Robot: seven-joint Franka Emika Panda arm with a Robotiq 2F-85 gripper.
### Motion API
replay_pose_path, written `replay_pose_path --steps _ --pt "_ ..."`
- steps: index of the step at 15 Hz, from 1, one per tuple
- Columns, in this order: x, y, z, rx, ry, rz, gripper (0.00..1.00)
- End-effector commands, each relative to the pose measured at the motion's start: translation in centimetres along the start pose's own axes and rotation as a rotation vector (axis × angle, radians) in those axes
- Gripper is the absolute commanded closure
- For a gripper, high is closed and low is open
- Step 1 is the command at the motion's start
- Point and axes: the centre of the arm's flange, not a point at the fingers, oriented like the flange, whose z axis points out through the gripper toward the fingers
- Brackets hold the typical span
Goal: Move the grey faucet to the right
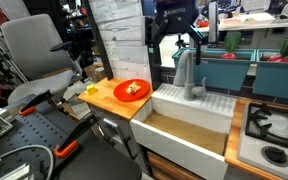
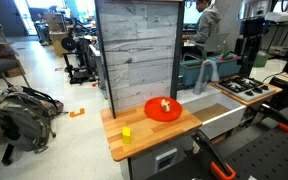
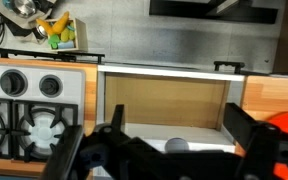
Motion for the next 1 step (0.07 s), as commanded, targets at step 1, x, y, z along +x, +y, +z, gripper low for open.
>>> replay_pose_path --steps 1 --pt "-0.34 -0.68 -0.73 0.0 0.005 -0.005 0.0"
